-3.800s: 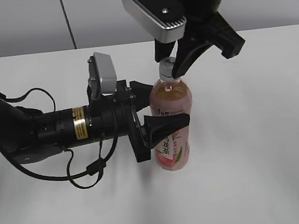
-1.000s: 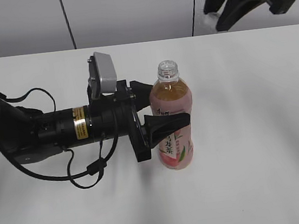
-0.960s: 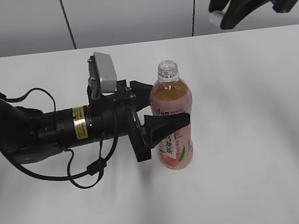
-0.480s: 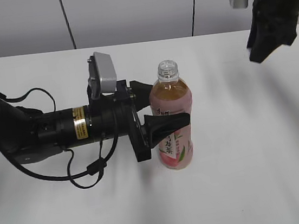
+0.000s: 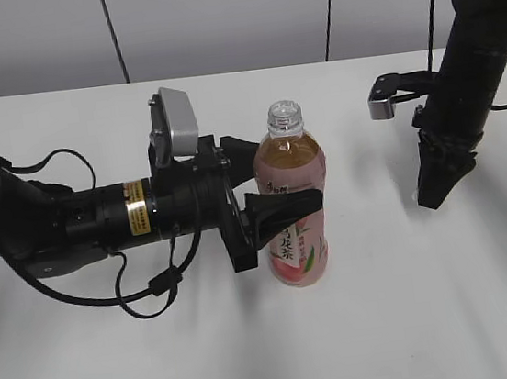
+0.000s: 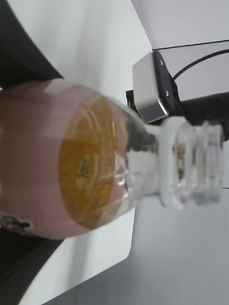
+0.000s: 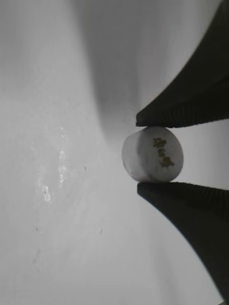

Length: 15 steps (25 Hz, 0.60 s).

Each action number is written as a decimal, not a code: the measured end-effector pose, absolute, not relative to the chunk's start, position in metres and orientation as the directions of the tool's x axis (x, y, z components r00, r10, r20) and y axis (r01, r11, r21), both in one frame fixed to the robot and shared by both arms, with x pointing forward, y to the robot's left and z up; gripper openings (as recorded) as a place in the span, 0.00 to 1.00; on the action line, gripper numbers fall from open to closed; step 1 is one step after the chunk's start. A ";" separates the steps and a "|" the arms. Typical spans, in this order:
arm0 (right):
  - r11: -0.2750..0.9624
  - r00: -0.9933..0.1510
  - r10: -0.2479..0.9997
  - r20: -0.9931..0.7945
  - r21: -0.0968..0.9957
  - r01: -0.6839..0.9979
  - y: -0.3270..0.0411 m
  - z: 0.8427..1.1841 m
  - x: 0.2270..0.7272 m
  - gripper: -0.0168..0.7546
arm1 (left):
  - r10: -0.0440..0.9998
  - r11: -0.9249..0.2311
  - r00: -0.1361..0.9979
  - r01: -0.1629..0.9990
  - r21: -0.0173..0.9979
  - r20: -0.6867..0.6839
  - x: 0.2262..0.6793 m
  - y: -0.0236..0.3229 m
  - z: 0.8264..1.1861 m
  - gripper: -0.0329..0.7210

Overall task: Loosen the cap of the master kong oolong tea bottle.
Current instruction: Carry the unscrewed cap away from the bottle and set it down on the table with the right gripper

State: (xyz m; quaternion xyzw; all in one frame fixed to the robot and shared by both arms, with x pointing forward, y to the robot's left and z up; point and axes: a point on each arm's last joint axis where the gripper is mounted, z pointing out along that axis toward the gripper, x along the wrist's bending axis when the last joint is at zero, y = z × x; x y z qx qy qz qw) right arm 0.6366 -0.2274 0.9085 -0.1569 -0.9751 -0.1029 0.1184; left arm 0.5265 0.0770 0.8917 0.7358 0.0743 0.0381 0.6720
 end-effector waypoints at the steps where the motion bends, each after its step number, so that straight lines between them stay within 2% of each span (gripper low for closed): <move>1: 0.924 -0.917 0.296 0.267 0.161 0.346 -0.227 0.908 0.636 0.37 | 0.163 -0.085 0.986 0.060 0.995 -0.045 0.527 0.077 0.892 0.66; 5: 0.901 -0.894 0.359 0.269 0.149 0.407 -0.227 0.908 0.637 0.37 | 0.172 -0.083 0.984 0.065 0.994 -0.050 0.527 0.077 0.892 0.66; 10: 0.867 -0.877 0.459 0.143 0.144 0.477 -0.231 0.906 0.649 0.37 | 0.174 -0.082 0.984 0.066 0.994 -0.051 0.527 0.077 0.892 0.66; 15: 0.855 -0.863 0.497 0.089 0.118 0.505 -0.236 0.905 0.653 0.37 | 0.174 -0.082 0.984 0.066 0.994 -0.051 0.527 0.077 0.892 0.66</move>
